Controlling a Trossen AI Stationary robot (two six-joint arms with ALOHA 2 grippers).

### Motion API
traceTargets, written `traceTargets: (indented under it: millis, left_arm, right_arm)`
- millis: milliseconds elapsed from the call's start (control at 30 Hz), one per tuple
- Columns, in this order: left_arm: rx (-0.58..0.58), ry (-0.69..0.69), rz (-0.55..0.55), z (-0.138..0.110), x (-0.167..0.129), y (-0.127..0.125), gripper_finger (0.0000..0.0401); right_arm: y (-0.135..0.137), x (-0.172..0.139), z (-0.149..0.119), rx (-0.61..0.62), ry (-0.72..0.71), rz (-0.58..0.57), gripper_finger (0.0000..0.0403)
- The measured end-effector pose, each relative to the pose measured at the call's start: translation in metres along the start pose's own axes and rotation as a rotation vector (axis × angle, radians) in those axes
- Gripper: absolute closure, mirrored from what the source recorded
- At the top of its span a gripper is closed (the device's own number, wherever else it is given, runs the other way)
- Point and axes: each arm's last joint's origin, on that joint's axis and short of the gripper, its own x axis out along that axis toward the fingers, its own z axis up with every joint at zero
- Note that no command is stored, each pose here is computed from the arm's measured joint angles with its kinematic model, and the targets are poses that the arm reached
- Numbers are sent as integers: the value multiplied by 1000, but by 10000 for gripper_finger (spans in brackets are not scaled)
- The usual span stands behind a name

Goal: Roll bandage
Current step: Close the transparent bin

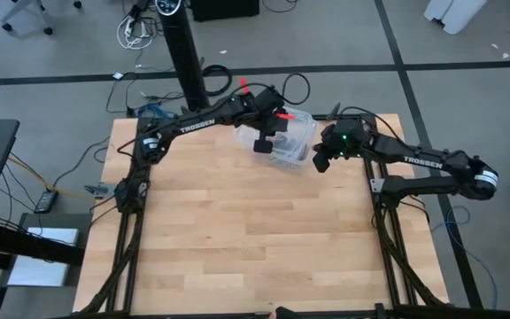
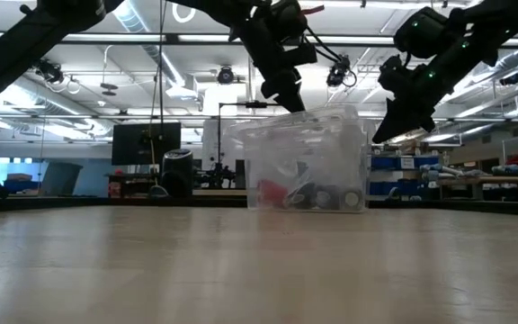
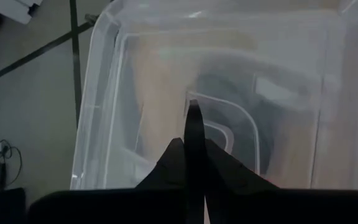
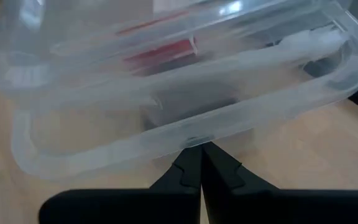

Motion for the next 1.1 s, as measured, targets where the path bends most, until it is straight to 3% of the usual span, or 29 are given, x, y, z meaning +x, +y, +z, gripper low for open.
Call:
traceTargets:
  millis: [400, 533, 867, 1000, 1100]
  left_arm:
    - [5, -54, -36, 10, 1, -10, 379]
    - [-2, -67, -49, 10, 1, -10, 379]
    - [-15, -83, -69, 11, 1, -11, 379]
    - [-32, -130, -85, 14, 1, -10, 379]
    - [-41, -153, -94, 16, 1, -10, 379]
  right_arm:
    - [1, 6, 2, 6, -7, 4, 399]
    - [0, -2, 1, 20, -13, -2, 369]
    - [-2, -45, 6, 64, -124, -49, 251]
    - [3, -61, 13, 58, -242, 23, 243]
    - [8, -64, 17, 20, -287, 79, 262]
